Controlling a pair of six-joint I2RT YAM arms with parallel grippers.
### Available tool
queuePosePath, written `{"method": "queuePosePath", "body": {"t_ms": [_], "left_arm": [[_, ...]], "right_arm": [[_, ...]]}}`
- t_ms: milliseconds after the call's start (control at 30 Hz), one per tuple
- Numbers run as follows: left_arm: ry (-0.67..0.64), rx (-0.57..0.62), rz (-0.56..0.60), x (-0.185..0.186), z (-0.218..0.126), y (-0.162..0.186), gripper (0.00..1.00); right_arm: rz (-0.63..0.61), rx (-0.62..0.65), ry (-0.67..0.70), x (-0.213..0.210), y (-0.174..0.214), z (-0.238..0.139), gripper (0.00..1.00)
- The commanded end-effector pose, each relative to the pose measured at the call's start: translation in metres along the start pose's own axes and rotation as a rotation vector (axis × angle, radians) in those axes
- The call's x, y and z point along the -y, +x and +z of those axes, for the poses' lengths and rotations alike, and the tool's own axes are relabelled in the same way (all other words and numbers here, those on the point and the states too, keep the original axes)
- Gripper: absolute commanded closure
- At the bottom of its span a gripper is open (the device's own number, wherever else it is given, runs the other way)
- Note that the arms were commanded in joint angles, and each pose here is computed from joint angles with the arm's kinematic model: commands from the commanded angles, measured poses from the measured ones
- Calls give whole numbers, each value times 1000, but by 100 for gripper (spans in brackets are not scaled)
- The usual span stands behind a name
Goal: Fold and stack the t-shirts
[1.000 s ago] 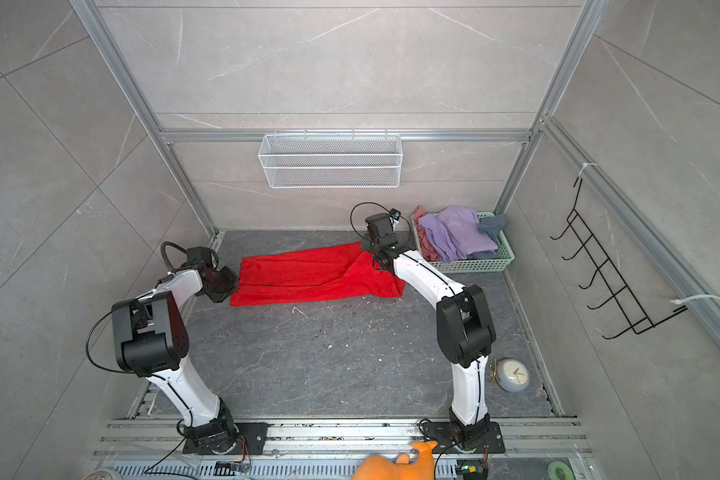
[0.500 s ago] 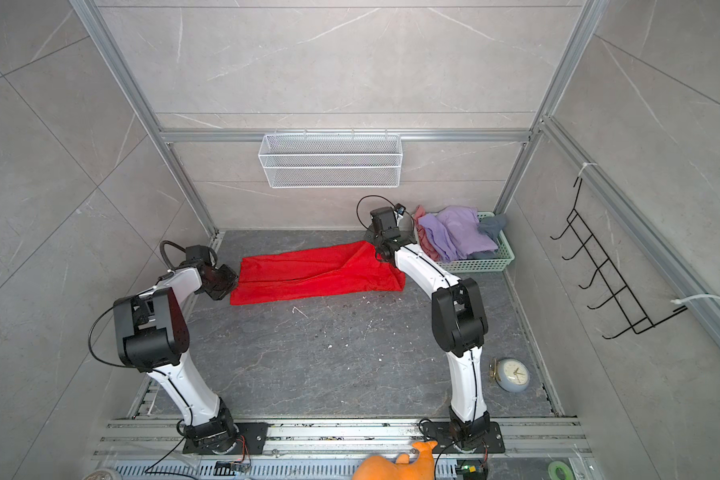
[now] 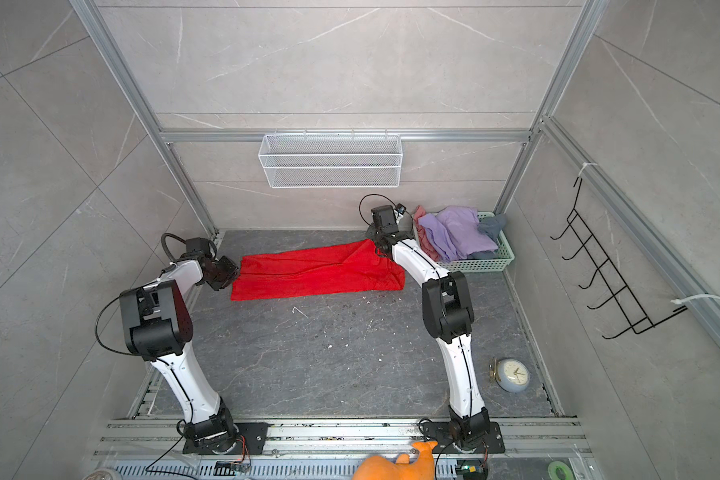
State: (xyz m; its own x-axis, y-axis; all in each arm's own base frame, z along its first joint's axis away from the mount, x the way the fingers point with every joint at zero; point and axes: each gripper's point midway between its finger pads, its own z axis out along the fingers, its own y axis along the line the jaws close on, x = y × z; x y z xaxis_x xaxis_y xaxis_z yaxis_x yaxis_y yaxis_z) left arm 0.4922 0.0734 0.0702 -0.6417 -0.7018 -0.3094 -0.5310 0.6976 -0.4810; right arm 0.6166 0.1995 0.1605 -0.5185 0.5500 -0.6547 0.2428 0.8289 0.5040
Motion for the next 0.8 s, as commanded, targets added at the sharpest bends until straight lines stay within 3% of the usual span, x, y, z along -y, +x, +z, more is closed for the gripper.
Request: {"method": "queuePosePath", "body": {"t_ms": [0, 67, 200, 367, 500, 767], "left_arm": [[-11, 2, -28, -5, 1, -6, 64], [-18, 10, -27, -6, -2, -7, 57], [-35, 56, -7, -6, -17, -11, 47], [-20, 104, 20, 2, -44, -14, 42], [2, 128, 35, 7, -66, -8, 40], [165, 91, 121, 41, -97, 20, 33]], "right_arm": [[-17, -60, 11, 1, 8, 13, 83], [-46, -79, 19, -1, 7, 15, 61], [-86, -63, 15, -4, -2, 5, 53], [-98, -98, 9, 1, 6, -14, 52], [-39, -152, 50, 23, 27, -30, 53], [-7, -302, 48, 39, 79, -26, 56]]}}
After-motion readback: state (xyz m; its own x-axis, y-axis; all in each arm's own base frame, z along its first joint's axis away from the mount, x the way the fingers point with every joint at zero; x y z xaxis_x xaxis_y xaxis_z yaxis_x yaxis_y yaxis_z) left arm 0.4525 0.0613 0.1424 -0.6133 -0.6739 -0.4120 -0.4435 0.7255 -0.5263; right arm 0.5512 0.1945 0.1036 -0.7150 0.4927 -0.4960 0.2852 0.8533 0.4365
